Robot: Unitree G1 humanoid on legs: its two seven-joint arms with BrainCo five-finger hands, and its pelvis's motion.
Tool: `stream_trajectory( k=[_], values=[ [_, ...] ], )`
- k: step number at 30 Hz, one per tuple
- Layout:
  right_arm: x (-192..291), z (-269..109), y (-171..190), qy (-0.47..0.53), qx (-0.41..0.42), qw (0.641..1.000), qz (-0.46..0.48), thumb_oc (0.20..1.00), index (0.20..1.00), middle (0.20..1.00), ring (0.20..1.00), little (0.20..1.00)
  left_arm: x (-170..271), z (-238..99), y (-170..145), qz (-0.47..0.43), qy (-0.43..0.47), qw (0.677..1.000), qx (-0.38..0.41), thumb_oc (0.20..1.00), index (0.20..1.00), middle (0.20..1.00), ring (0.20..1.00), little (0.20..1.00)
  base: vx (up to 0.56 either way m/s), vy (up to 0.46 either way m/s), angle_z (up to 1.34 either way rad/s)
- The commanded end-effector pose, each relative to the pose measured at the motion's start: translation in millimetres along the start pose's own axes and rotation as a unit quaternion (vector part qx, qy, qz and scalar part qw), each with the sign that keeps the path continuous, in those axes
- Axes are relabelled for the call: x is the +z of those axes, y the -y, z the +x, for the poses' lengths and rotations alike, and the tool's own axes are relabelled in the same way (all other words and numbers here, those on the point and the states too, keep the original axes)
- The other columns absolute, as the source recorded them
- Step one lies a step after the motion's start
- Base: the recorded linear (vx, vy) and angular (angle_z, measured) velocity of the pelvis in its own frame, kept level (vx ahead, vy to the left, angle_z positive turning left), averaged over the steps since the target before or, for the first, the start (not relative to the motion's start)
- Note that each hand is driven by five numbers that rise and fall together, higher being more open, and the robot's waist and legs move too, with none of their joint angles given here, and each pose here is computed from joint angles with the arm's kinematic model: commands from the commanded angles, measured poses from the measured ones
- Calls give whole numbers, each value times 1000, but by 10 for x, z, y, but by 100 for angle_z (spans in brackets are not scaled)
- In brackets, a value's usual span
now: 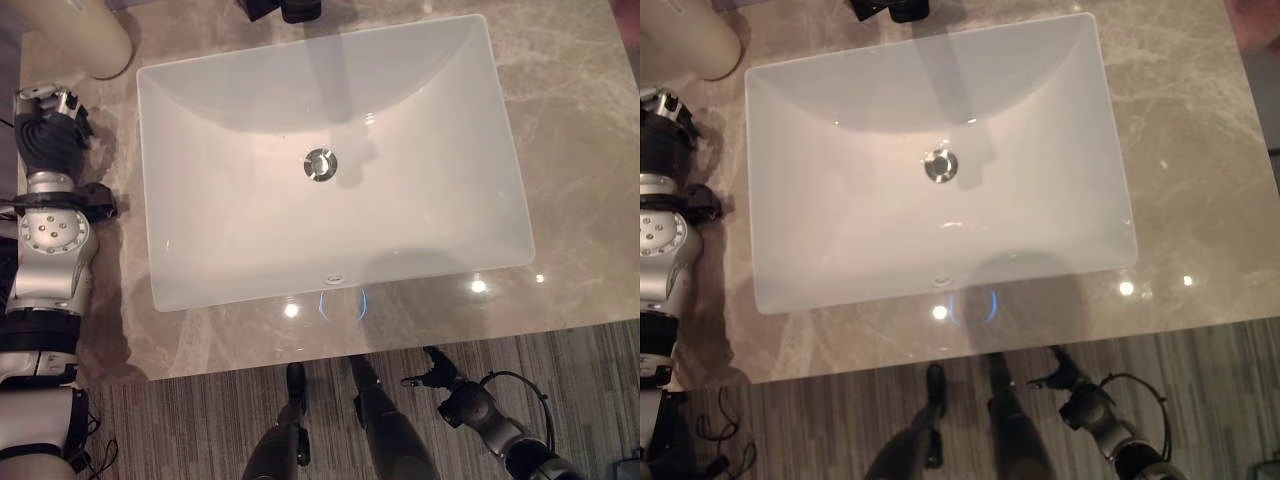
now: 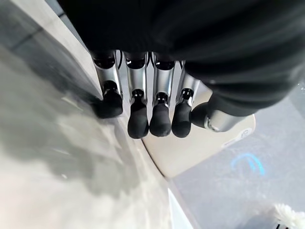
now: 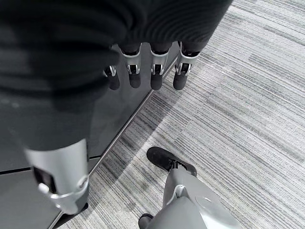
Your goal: Put brush and paste in cup on sink, flatten towel.
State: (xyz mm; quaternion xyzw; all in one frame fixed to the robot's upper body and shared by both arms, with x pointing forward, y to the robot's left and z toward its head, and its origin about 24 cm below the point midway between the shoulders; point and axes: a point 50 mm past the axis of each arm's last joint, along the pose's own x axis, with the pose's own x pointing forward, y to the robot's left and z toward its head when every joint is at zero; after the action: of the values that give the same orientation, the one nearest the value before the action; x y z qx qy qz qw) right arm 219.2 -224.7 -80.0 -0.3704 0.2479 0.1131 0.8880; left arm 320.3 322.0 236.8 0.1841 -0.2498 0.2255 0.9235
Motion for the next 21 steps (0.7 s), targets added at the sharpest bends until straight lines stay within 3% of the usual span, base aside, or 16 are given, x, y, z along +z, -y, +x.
stream_trajectory(
  k=[1, 8, 9, 21],
  values=[
    [-210, -115, -19, -29, 12, 999, -15, 1000, 1000, 1000, 1000, 1000, -540, -359, 29, 62, -100, 993, -31, 200, 200, 200, 200, 200, 0, 0, 0],
    [-256, -142, -17, -36, 11, 999, -7, 1000, 1000, 1000, 1000, 1000, -609, -297, -69, 99, -120, 988, -11, 200, 200, 200, 200, 200, -6, -16, 2],
    [-247, -139, 12, -33, 5, 999, -1, 1000, 1000, 1000, 1000, 1000, -559, -198, -118, 132, -112, 985, -5, 200, 200, 200, 200, 200, -2, -17, 10],
    [-302, -174, 33, -36, -1, 999, 13, 1000, 1000, 1000, 1000, 1000, -149, 362, -46, 134, -78, 987, 34, 200, 200, 200, 200, 200, 8, -8, 5]
  ],
)
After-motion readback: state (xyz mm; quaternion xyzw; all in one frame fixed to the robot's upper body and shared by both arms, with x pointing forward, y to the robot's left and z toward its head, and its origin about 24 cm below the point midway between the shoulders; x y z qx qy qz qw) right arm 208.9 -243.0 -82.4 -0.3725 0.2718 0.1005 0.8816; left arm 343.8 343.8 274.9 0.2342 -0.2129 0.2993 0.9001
